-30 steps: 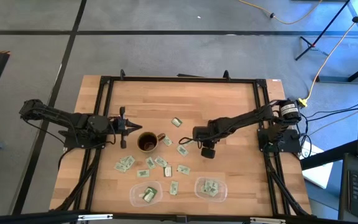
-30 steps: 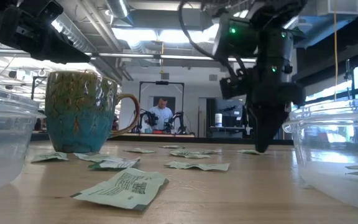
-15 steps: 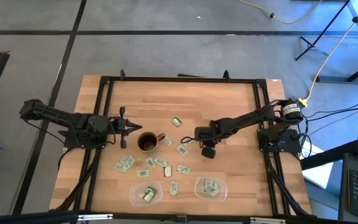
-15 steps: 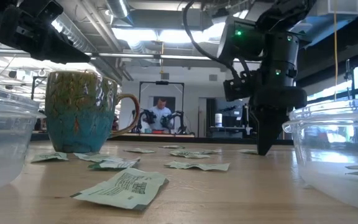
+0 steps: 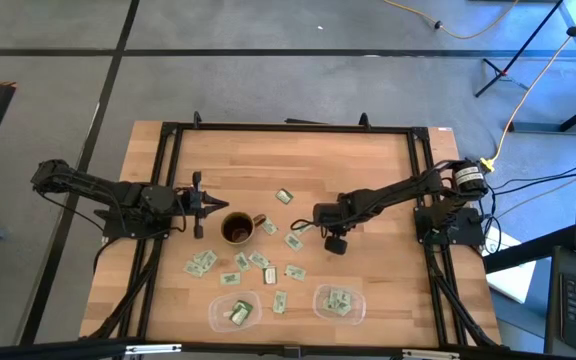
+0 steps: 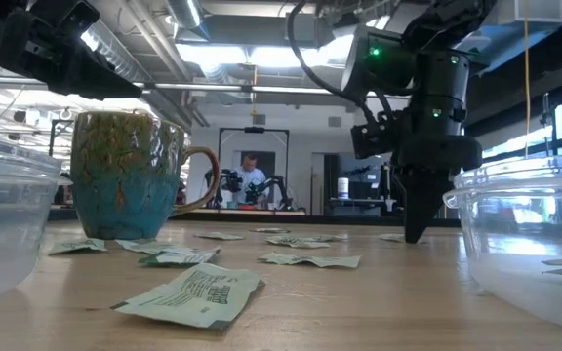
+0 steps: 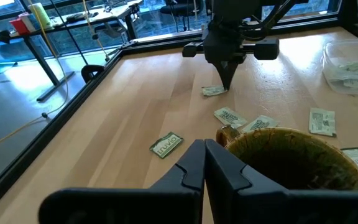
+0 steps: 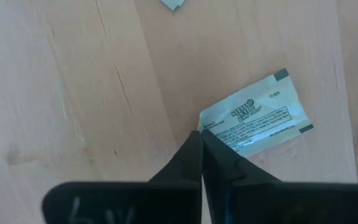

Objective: Pick and place items into bin
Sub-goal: Put the white stevia packet into the right transparent bin

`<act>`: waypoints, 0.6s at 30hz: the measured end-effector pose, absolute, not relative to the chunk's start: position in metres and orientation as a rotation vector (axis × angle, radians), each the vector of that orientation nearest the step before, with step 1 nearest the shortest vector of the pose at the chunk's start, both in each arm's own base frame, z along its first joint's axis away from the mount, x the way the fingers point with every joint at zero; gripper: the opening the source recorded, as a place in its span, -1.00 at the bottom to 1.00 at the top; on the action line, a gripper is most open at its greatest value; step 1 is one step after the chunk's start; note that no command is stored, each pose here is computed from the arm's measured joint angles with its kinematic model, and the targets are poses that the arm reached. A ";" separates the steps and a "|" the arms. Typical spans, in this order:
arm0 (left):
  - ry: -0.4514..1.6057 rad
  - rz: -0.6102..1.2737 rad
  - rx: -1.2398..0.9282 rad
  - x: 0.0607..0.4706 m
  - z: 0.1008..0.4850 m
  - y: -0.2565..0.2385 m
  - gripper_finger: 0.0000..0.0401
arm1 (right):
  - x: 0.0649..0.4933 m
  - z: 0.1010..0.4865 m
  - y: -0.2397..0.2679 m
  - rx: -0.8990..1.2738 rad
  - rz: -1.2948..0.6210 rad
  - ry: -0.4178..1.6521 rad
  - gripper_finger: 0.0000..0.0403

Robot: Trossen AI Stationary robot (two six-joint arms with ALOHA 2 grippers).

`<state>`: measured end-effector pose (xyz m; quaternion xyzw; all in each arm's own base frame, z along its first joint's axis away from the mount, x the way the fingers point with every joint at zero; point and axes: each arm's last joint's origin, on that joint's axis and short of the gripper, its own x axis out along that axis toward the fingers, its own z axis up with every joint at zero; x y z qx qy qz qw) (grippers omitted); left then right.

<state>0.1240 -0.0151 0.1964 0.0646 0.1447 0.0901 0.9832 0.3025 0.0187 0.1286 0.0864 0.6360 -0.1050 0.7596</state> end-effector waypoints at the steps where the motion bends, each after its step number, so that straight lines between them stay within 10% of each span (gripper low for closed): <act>1: 0.291 0.181 0.130 0.124 0.196 -0.015 -0.98 | 0.303 0.130 0.019 0.190 -0.227 1.383 -0.98; 18: 0.291 0.181 0.130 0.124 0.196 -0.015 -0.97 | 0.318 0.143 0.033 0.161 -0.145 1.330 -0.99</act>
